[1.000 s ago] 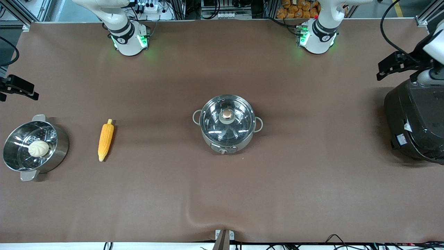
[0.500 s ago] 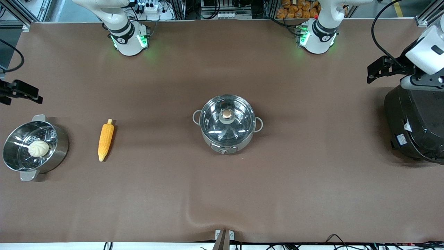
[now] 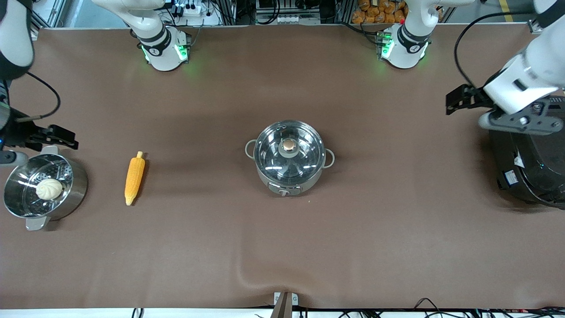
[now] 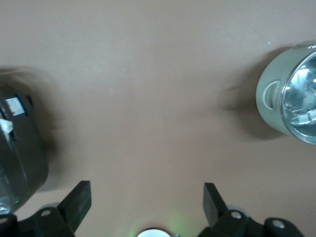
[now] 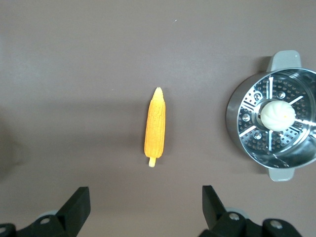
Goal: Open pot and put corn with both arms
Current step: 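Grasp the corn with the right gripper while the left gripper reaches the lid, then grasp the glass lid knob with the left gripper and lift it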
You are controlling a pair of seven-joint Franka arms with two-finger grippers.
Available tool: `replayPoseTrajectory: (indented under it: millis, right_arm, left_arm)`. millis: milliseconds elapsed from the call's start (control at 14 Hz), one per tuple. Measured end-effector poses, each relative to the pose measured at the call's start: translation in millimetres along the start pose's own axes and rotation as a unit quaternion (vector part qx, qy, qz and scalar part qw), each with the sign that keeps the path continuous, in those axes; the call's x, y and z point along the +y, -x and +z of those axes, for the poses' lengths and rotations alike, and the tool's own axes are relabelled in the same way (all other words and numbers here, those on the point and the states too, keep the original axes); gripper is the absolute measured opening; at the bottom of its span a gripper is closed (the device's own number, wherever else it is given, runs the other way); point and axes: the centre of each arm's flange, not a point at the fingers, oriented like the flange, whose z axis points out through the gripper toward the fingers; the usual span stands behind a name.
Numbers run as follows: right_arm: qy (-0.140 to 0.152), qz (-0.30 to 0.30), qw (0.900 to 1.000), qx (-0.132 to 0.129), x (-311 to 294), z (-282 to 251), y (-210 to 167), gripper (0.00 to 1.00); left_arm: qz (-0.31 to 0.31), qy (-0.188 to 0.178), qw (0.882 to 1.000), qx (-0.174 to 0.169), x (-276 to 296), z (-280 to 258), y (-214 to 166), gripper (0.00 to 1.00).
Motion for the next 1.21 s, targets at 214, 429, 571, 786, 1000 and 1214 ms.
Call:
replayPoseTrajectory:
  millis: [214,429,571,786,1000,1214]
  right_arm:
    - [0.001,0.001,1.000,0.007,2,61,-1,1.00]
    - [0.002,0.003,1.000,0.012,1,132,10,1.00]
    - [0.002,0.003,1.000,0.007,0,184,24,1.00]
    - [0.003,0.001,1.000,-0.014,-2,257,35,1.00]
    - [0.005,0.001,1.000,-0.019,0,315,32,1.00]
    - [0.005,0.001,1.000,-0.028,1,338,33,0.96]
  left_arm:
    - [-0.008,0.003,1.000,-0.012,30,24,-22,1.00]
    - [-0.028,0.011,1.000,-0.005,66,43,-43,1.00]
    - [-0.031,0.016,0.999,0.001,96,56,-53,1.00]
    - [-0.035,0.019,0.999,0.007,154,81,-61,1.00]
    - [-0.043,0.024,0.999,0.015,219,112,-62,1.00]
    - [-0.066,0.035,0.997,0.026,285,148,-60,1.00]
